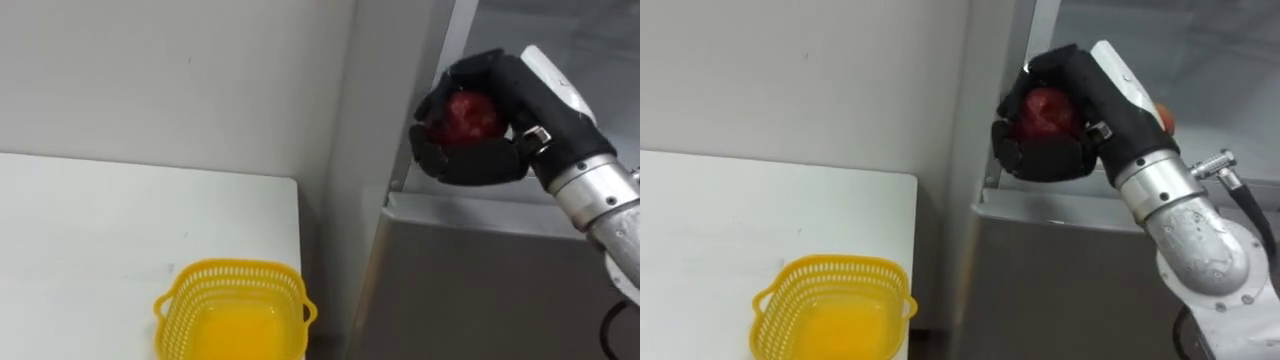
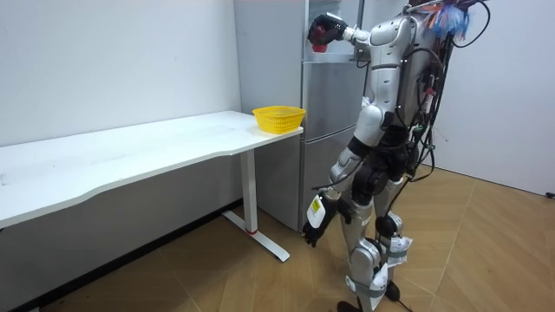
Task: Retrieve from the upper fridge
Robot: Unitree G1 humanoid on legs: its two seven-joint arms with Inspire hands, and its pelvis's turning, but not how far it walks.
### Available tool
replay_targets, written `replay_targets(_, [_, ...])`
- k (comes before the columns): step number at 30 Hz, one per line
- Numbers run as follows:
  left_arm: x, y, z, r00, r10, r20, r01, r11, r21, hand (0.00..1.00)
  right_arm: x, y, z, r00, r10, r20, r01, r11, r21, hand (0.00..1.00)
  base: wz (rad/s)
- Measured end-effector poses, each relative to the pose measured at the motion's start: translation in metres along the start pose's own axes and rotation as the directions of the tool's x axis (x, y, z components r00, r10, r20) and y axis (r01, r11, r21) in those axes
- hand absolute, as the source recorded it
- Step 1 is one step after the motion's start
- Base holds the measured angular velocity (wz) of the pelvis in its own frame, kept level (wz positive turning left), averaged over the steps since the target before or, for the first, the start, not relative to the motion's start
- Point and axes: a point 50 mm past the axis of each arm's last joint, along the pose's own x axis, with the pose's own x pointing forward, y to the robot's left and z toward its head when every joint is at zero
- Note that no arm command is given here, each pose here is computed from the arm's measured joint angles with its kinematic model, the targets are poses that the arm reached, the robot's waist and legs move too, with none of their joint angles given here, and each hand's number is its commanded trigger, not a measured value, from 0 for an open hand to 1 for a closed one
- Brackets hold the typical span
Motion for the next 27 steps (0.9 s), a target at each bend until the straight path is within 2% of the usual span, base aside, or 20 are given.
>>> replay_targets(5, [-0.003, -0.006, -0.011, 1.000, 0.005, -0.020, -0.004, 1.000, 0.002, 0.00, -0.006, 0.004, 0.031, 0.989, 0.000, 0.149, -0.002, 1.000, 0.013, 1.00, 0.01])
replay_targets(12, [-0.004, -0.011, -0.015, 1.000, -0.003, -0.026, 0.003, 1.000, 0.002, 0.00, -0.015, 0.010, 0.039, 0.981, 0.008, 0.195, -0.014, 1.000, 0.027, 1.00, 0.00])
replay_targets(18, [-0.004, -0.014, -0.012, 1.000, -0.013, -0.004, 0.013, 1.000, -0.002, 0.00, -0.022, 0.012, 0.055, 0.957, 0.013, 0.291, -0.024, 0.999, 0.035, 1.00, 0.00])
replay_targets(23, [-0.004, -0.014, -0.011, 1.000, -0.020, -0.001, 0.020, 1.000, -0.001, 0.00, -0.033, 0.024, 0.059, 0.949, 0.090, 0.303, -0.104, 0.994, 0.030, 1.00, 0.00])
replay_targets(27, [-0.003, -0.014, -0.007, 1.000, -0.031, 0.008, 0.031, 1.000, 0.007, 0.00, -0.033, 0.036, 0.060, 0.942, 0.146, 0.302, -0.157, 0.988, 0.010, 1.00, -0.02])
